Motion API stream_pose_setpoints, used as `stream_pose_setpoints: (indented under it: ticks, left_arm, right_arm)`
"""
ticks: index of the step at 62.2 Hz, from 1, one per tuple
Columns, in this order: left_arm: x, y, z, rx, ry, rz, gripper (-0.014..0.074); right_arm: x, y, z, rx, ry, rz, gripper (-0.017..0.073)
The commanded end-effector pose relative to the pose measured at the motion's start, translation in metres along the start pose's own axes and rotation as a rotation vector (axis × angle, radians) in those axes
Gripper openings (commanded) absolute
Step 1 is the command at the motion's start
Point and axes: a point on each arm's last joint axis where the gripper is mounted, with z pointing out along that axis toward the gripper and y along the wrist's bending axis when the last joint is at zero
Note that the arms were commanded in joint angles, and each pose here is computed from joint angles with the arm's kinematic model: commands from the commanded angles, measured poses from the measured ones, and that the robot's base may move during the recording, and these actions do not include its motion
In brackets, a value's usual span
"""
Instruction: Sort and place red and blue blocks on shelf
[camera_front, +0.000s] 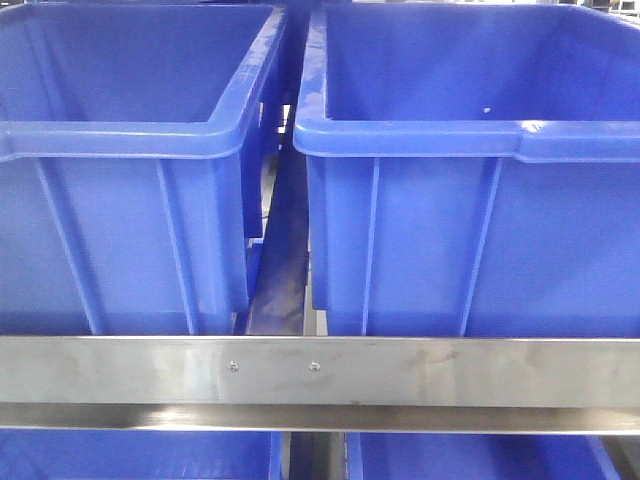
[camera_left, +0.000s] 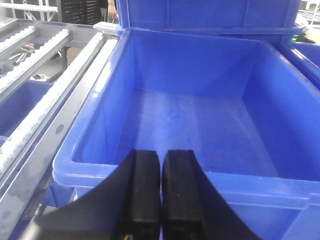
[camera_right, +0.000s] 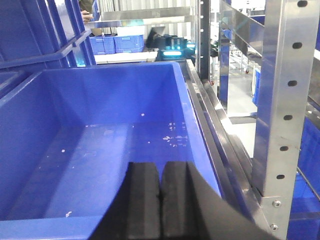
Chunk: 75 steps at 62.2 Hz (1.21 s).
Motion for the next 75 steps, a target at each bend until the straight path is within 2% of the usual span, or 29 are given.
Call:
stream_pose_setpoints:
  ticks: [1,14,24,33,35,42,66,75]
  left_arm:
    - [-0.016,-0.002,-0.002,0.02,-0.108,0.003,0.0126]
    - [-0.016,-0.002,-0.002,0.02,-0.108,0.003,0.0126]
    - [-0.016,-0.002,-0.002,0.02,-0.108,0.003,0.0126]
    - [-0.016,-0.002,-0.002,0.02,-0.108,0.003,0.0126]
    - [-0.016,-0.002,-0.002,0.02,-0.108,0.003,0.0126]
    - [-0.016,-0.002,-0.002,0.02,-0.106,0.003,0.0126]
    - [-0.016,-0.002,-0.002,0.02,-0.105,0.003,0.0125]
    - [-0.016,-0.002,-0.002,0.02,-0.105,0.003,0.0125]
  right_arm:
    - [-0.017,0.002,0.0,-0.006,-0.102,-0.005,0.0044]
    - [-0.005,0.0,0.0,-0.007,-0.107,-0.005,0.0044]
    - [0.03,-0.004,-0.002,-0.002,-0.058,-0.059,0.0044]
    - [0.064,-0.008,-0.009,-0.001,-0.049,-0.066,0.0044]
    - [0.069,-0.009,-0.008,0.008,0.012,-0.075,0.0044]
    - [0.073,-0.01,-0.009,0.016,0.06,-0.093,0.0044]
    - [0.073,-0.01,-0.009,0.014,0.054,-0.093,0.0044]
    - [0.072,-0.009,-0.009,-0.012,0.05,-0.092,0.0044]
